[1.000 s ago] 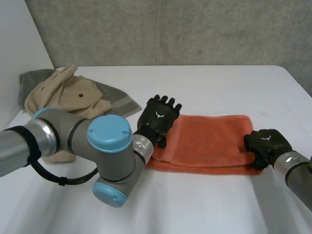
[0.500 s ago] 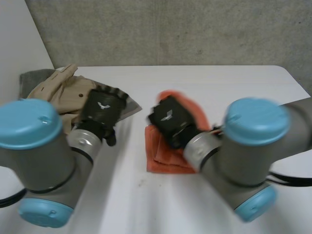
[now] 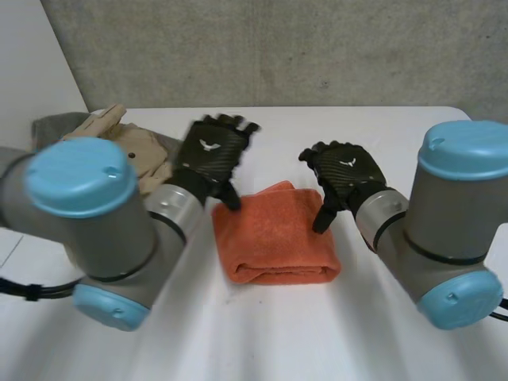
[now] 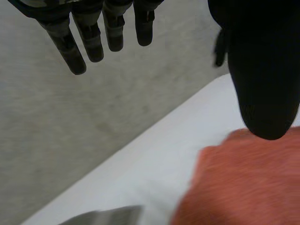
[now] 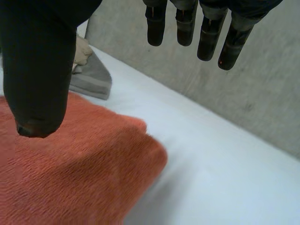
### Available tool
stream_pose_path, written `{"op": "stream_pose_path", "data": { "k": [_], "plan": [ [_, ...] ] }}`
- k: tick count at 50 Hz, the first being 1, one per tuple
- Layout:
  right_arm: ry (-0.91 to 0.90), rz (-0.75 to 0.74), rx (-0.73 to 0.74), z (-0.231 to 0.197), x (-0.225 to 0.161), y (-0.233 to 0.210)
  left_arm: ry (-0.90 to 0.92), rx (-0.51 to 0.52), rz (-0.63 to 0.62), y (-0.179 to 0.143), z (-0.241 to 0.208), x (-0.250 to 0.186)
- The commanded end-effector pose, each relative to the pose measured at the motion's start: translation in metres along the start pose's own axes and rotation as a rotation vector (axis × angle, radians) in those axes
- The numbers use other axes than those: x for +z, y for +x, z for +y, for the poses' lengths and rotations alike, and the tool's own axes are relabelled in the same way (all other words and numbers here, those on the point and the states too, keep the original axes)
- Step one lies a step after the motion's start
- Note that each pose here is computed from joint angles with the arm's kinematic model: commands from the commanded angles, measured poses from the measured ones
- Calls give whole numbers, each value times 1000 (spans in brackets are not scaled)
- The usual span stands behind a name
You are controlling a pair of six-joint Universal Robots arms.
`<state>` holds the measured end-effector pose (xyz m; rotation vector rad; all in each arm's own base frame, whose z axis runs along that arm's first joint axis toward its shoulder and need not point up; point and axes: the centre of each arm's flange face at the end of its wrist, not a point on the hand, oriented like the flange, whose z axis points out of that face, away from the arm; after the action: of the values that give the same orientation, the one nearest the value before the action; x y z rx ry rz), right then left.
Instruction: Fold the laundry.
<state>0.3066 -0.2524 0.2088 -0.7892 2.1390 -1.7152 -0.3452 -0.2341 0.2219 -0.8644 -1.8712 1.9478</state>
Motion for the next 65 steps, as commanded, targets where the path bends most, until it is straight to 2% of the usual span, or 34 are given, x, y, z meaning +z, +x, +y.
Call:
{"op": "stream_pose_path", "data": {
  "k": [1,13,18,23,29,31,34,38,44,53,59,65],
  "plan": [
    [-127,-95,41,23,11,-6,-103,-23,72,26,20,5],
    [-244,-133,34,59,34,-12,-342,36,-1,27,71,3],
    [-275,-119,-60,69,36,-10,-411,144,32,29,86,-1],
    [-275,-58,-142,67,35,-3,-422,193,48,28,90,-2],
    [-214,-27,-143,56,30,0,-372,180,88,31,77,1],
    [-187,-15,-136,52,27,1,-311,167,112,32,59,3],
    [-121,27,-90,43,18,9,-197,149,126,25,20,4],
    [-52,121,15,30,5,30,-109,126,130,11,-10,7],
    [-119,173,162,50,-12,44,-50,79,211,2,-32,9],
    [-227,85,277,86,-18,31,-49,-5,335,-5,-55,-1],
    [-258,31,373,102,-9,22,-43,-16,346,-3,-58,-1],
    [-234,32,400,107,1,22,-45,-16,352,-1,-56,0]
  ]
}}
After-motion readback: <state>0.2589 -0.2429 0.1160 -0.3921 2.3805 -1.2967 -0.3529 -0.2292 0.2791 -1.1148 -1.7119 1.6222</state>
